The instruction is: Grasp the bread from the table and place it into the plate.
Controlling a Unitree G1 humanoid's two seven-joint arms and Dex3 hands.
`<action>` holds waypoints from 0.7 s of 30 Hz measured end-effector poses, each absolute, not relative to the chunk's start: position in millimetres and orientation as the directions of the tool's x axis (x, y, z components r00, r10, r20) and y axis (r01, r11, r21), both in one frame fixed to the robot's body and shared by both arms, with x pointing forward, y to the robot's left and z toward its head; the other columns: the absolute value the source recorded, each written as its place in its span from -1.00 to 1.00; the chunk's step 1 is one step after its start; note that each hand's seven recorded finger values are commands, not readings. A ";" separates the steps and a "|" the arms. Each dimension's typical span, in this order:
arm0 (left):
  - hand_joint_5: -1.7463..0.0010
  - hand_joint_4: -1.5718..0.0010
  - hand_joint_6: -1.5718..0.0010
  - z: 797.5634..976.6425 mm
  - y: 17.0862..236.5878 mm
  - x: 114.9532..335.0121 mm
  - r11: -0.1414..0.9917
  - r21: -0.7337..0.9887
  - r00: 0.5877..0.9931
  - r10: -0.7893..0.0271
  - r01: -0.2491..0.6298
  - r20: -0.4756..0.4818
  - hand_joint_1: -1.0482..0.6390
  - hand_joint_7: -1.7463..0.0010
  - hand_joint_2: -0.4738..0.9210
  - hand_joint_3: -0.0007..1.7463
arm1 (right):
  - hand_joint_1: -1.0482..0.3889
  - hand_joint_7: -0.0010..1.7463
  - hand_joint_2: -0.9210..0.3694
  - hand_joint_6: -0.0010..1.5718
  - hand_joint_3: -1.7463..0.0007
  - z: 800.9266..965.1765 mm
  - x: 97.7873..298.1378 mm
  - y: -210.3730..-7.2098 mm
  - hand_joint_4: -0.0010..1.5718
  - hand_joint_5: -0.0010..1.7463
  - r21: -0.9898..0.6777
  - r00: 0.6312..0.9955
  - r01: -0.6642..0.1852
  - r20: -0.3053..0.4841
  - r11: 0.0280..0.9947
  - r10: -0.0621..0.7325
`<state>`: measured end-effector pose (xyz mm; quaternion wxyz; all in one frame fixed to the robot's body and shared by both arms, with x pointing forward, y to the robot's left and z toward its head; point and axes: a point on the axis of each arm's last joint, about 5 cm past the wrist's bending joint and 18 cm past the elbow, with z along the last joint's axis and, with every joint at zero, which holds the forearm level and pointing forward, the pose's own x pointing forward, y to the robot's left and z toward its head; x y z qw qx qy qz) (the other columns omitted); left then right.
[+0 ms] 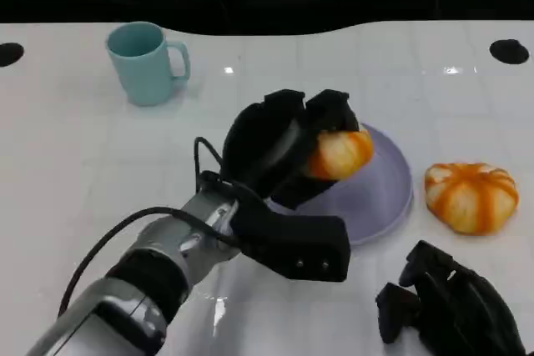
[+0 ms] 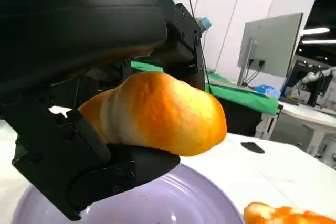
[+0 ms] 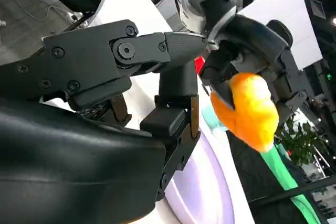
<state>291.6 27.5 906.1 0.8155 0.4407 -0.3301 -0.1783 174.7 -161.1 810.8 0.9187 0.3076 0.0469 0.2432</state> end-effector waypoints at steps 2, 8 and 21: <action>-0.89 -0.07 -0.04 909.0 26.1 295.1 0.508 0.861 0.728 -0.599 0.022 0.334 -0.13 -0.28 0.37 0.21 | -0.31 0.60 -1.00 -0.11 0.73 810.7 174.5 -161.1 -0.01 0.91 0.589 0.877 -0.418 0.064 0.692 0.475; 0.08 0.46 0.32 910.5 25.1 299.0 0.361 0.927 0.757 -0.632 0.099 0.165 -0.42 0.86 0.96 -0.69 | -0.34 0.60 -1.00 -0.12 0.74 810.5 174.0 -161.2 -0.01 0.90 0.589 0.876 -0.422 0.068 0.689 0.478; 0.61 1.00 0.77 933.3 24.1 306.4 -0.006 0.982 0.738 -0.659 0.186 -0.144 -1.00 0.99 1.00 -0.14 | -0.32 0.64 -1.00 -0.13 0.72 811.3 173.3 -160.9 -0.02 0.94 0.587 0.877 -0.421 0.069 0.692 0.475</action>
